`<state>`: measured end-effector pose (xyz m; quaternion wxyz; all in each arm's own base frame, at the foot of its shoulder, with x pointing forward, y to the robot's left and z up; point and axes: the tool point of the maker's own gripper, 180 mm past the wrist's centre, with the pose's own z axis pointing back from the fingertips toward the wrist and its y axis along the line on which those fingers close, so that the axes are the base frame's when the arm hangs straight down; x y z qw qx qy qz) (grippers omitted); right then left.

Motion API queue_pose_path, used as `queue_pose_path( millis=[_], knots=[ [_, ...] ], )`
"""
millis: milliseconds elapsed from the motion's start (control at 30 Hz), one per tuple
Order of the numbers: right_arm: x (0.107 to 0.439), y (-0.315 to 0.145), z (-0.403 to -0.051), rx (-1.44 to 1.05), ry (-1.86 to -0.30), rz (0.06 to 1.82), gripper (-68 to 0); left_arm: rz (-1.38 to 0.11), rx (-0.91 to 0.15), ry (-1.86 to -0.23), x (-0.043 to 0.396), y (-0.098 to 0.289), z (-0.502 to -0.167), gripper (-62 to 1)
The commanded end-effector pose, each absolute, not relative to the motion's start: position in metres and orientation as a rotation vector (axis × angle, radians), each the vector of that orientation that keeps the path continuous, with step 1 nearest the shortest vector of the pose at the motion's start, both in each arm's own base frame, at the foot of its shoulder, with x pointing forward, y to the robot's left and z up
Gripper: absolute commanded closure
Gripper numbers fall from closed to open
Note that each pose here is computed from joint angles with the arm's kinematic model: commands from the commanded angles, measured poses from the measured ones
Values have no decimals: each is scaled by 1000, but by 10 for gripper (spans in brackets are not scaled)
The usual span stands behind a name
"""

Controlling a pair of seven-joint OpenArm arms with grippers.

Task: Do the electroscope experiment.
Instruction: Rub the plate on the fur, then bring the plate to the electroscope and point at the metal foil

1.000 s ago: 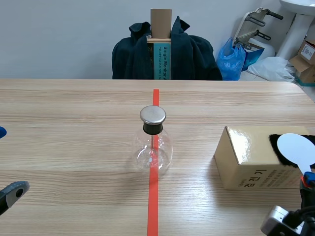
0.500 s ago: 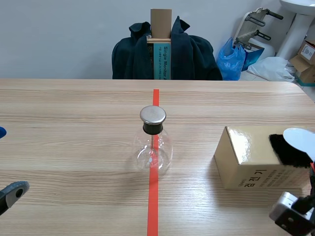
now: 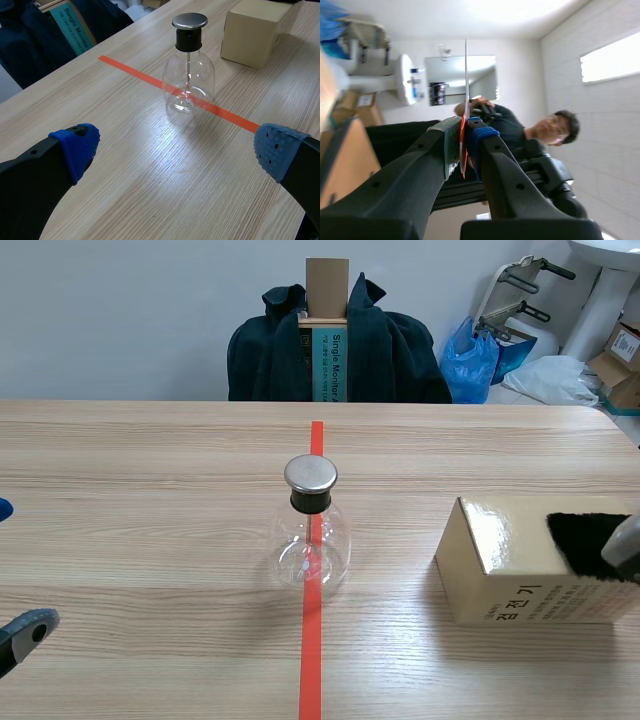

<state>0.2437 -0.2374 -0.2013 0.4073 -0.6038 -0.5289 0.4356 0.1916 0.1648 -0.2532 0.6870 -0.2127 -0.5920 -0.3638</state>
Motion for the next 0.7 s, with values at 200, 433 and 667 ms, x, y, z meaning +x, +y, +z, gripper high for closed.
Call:
queue_pose_path(
  millis=[200, 433, 667],
  knots=[
    [236, -233, -111, -1730, -1526, 942, -8, -808, -476, -1346, 195, 162, -248, -623],
    [225, -222, -59, -1805, -1680, 845, -8, -817, -450, -1307, 197, 165, -255, -184],
    [223, -222, -32, -1843, -1784, 746, -8, -792, -411, -1346, 217, 165, -254, -26]
  ],
)
